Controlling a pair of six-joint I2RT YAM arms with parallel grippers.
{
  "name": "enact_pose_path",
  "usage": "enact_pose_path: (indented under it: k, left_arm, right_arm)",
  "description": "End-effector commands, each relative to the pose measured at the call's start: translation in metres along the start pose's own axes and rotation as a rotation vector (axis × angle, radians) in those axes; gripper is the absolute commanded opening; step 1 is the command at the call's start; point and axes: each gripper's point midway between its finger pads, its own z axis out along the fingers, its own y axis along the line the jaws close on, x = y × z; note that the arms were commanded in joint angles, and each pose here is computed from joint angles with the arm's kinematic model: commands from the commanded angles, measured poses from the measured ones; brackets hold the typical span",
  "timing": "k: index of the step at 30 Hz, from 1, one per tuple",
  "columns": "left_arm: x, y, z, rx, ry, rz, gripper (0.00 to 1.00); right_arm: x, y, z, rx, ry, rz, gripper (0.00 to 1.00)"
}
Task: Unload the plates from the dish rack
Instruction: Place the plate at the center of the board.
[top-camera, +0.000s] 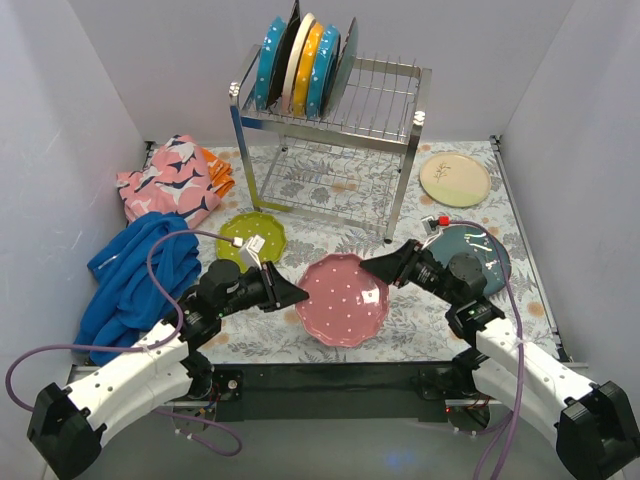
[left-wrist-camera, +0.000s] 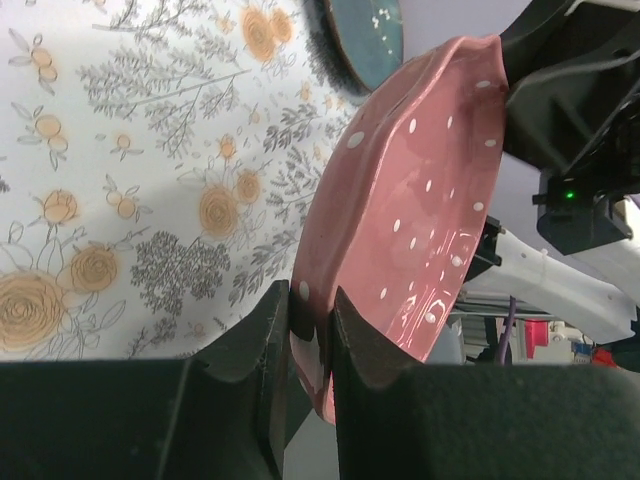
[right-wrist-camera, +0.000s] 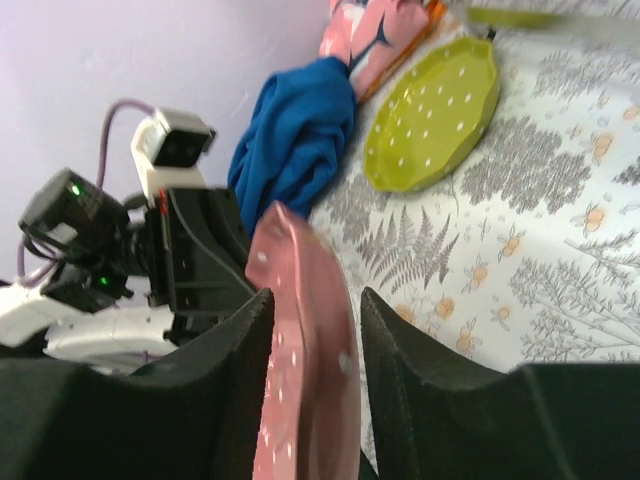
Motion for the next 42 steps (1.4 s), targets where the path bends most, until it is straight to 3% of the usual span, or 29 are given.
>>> enact_pose_path:
  k: [1,7,8,9,13,20,28,33,42]
  left_arm:
    - [-0.018,-0.047,-0.011,0.128,-0.045,-0.017,0.0]
    - [-0.017,-0.034,-0.003,0.07,-0.042,-0.072,0.0]
    - [-0.023,-0.032,-0.001,0.055,-0.067,-0.072,0.0]
    - [-0.024,-0.024,0.001,0.018,-0.071,-0.077,0.0]
    - [-0.051,0.0,-0.001,-0.096,-0.152,-0.098,0.0]
    - [-0.13,0.069,-0.033,-0.278,-0.386,-0.185,0.0]
    - [-0.186,0.108,-0.054,-0.378,-0.57,-0.237,0.0]
    - [-0.2,0.13,-0.065,-0.485,-0.62,-0.241,0.0]
    - [-0.214,0.156,-0.083,-0.532,-0.744,-0.277,0.0]
  right_arm:
    - [-0.031,0.016,-0.004,-0.086,-0.095,-0.046,0.5]
    - [-0.038,0.009,-0.008,-0.077,-0.095,-0.051,0.68]
    - [-0.039,0.011,-0.009,-0.084,-0.094,-0.061,0.72]
    - [-0.04,0.013,-0.009,-0.089,-0.093,-0.064,0.83]
    - [-0.043,0.025,-0.013,-0.118,-0.085,-0.099,0.98]
    - [-0.049,0.045,-0.027,-0.14,-0.122,-0.169,0.98]
    - [-0.05,0.054,-0.035,-0.149,-0.138,-0.212,0.98]
    - [-0.047,0.05,-0.035,-0.141,-0.129,-0.206,0.98]
    - [-0.047,0.05,-0.038,-0.141,-0.147,-0.208,0.98]
